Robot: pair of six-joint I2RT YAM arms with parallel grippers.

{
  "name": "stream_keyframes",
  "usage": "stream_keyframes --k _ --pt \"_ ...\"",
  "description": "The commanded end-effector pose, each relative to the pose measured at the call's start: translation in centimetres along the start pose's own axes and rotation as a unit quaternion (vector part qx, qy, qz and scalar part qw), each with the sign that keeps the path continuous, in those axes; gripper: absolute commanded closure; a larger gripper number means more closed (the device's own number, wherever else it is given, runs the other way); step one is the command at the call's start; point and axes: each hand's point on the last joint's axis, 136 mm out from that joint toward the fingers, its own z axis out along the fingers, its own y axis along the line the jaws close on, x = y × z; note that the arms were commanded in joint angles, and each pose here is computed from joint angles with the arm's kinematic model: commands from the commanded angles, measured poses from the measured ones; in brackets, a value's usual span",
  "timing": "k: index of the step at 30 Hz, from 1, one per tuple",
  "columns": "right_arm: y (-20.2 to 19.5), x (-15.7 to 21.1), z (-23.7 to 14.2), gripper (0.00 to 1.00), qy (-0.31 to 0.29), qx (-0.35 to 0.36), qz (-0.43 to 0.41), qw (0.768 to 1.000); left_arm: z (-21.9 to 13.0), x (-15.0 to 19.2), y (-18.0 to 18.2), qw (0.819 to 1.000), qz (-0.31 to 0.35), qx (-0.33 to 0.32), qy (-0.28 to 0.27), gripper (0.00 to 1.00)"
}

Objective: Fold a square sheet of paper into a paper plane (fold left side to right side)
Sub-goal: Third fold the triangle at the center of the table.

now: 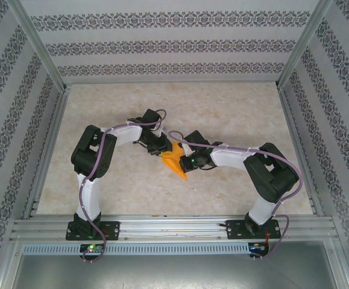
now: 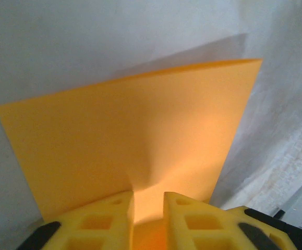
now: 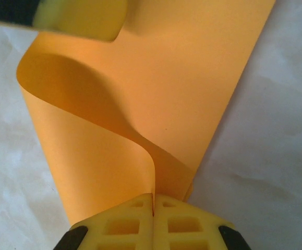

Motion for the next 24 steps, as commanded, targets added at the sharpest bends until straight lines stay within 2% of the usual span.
stream_keyframes --k 1,6,11,19,24 --pt "-0.6 3.0 1.2 1.00 0.051 0.009 0.003 0.999 -1.6 -1.3 -0.8 0.999 0.029 -0.020 -0.024 0.74" --pt "-0.5 3.4 1.5 1.00 0.060 0.002 0.008 0.998 -5.1 -2.2 -2.4 0.996 0.050 -0.001 -0.074 0.74" --pt "-0.5 3.6 1.7 1.00 0.063 -0.001 0.011 0.998 -6.7 0.4 -2.8 0.993 0.069 0.031 -0.092 0.81" --pt "-0.6 3.9 2.0 1.00 0.068 -0.002 0.012 0.998 -5.2 5.7 -3.8 0.989 0.068 0.112 -0.070 0.83" --pt "-0.8 4.0 2.0 1.00 0.070 0.001 0.014 0.997 -3.1 6.5 -5.2 0.988 0.064 0.133 -0.054 0.83"
